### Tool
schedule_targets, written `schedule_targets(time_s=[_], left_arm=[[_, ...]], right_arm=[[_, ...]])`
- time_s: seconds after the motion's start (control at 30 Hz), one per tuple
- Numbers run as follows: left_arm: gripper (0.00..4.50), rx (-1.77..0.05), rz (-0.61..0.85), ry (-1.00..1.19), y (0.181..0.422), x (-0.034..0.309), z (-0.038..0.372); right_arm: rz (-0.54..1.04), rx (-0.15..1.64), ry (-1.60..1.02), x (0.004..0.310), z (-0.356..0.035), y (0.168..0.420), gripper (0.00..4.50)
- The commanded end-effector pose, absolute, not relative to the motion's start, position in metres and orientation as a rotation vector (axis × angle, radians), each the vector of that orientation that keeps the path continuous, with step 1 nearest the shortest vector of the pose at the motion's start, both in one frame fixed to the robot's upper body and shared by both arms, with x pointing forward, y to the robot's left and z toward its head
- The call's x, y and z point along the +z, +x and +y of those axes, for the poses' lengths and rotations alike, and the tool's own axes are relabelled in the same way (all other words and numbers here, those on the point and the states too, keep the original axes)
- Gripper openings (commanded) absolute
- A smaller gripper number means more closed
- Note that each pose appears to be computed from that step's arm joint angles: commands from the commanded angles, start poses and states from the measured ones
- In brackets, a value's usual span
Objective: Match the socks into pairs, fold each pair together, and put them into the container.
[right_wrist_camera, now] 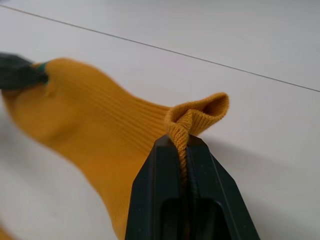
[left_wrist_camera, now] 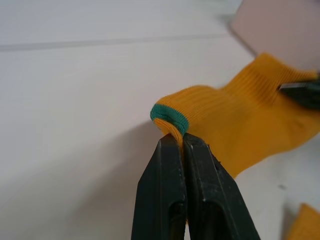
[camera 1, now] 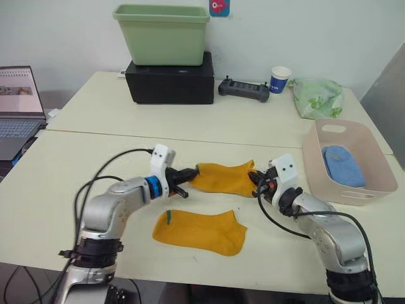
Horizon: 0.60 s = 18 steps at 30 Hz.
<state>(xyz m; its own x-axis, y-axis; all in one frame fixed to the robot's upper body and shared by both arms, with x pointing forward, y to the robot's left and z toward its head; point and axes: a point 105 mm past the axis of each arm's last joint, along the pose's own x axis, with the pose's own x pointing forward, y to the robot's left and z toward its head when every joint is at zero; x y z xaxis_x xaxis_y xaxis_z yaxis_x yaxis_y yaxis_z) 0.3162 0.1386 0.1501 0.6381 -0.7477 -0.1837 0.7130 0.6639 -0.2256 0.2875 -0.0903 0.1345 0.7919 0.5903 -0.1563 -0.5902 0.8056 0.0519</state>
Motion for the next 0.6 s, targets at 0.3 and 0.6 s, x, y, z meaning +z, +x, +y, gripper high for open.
schedule_targets(time_s=[0.3, 0.6], left_arm=[[0.0, -0.889, 0.554, -0.152, 0.225, 0.123, 0.191], [0.0, -0.791, 0.584, -0.076, 0.226, 0.083, 0.203]], right_arm=[[0.271, 0.923, -0.017, 0.127, -0.069, 0.206, 0.01], [0.377, 0.938, -0.081, 0.089, -0.075, 0.196, 0.01]])
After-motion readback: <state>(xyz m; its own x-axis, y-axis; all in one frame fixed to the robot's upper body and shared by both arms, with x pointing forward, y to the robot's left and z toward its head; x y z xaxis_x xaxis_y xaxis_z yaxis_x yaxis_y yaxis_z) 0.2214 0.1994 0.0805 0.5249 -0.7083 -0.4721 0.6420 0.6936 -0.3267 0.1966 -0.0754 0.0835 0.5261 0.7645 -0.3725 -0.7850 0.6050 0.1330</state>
